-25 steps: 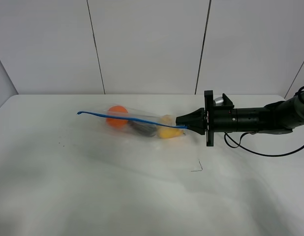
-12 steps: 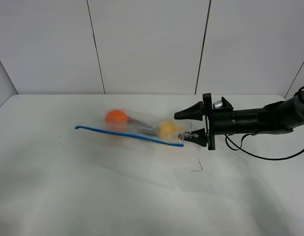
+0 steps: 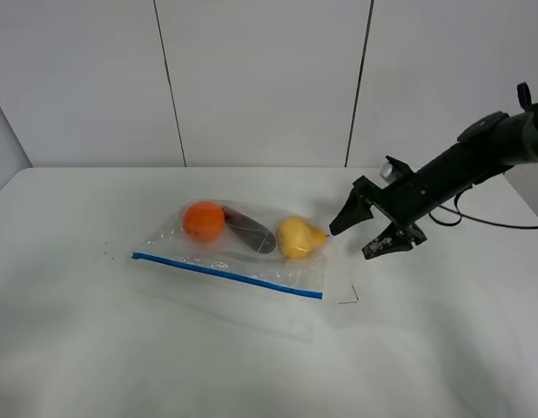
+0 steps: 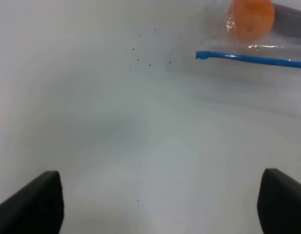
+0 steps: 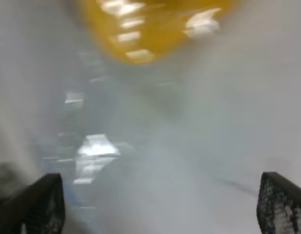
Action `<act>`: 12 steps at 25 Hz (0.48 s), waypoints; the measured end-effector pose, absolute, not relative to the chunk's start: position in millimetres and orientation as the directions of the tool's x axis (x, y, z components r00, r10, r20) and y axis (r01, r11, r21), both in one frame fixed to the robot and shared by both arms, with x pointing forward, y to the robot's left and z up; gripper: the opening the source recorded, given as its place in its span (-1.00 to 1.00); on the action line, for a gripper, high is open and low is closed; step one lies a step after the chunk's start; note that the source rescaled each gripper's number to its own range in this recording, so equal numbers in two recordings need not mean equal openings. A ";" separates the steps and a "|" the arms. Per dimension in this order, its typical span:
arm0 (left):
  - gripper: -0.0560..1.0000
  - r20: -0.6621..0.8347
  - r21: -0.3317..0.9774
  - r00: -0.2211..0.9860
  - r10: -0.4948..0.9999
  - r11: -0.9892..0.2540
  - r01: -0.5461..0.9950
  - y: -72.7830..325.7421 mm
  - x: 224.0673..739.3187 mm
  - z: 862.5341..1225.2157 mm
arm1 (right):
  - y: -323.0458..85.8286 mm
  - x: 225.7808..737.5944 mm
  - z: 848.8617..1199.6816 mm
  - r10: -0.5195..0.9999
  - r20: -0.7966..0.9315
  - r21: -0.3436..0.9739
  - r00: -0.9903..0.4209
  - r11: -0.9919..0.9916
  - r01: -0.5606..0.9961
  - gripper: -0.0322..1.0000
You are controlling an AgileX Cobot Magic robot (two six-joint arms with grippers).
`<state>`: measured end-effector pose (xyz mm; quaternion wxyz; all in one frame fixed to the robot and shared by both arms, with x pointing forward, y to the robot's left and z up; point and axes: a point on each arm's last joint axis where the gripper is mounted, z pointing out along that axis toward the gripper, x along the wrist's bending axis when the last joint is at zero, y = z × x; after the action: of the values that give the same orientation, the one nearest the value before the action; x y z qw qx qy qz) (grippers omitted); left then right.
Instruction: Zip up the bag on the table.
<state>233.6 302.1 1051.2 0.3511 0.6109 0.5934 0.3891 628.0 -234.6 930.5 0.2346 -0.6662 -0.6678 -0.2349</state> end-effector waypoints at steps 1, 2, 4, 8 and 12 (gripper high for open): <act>0.98 0.059 0.891 -0.007 0.998 -0.049 0.452 302.1 233.6 1051.2 | -238.7 632.8 935.2 0.815 0.579 0.009 -0.009 0.004 1.000 0.90; 0.98 0.059 0.891 -0.007 0.998 -0.049 0.452 302.1 233.6 1051.2 | -243.1 637.7 940.1 0.849 0.529 0.024 -0.022 0.011 1.000 0.90; 0.98 0.059 0.891 -0.007 0.998 -0.049 0.452 302.1 233.6 1051.2 | -254.2 649.2 953.0 0.914 0.402 0.069 -0.051 0.025 0.997 0.90; 0.98 0.059 0.891 -0.007 0.998 -0.049 0.452 302.1 233.6 1051.2 | -272.5 665.0 977.0 0.979 0.192 0.143 -0.073 0.046 0.989 0.90; 0.98 0.059 0.891 -0.007 0.998 -0.049 0.451 302.1 233.7 1051.2 | -282.8 666.8 986.7 0.991 0.104 0.130 -0.081 0.067 0.989 0.90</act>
<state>233.7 302.1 1051.2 0.3514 0.6107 0.5932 0.3895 666.8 -282.8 986.7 -0.0062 -0.6778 -0.7305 -0.0835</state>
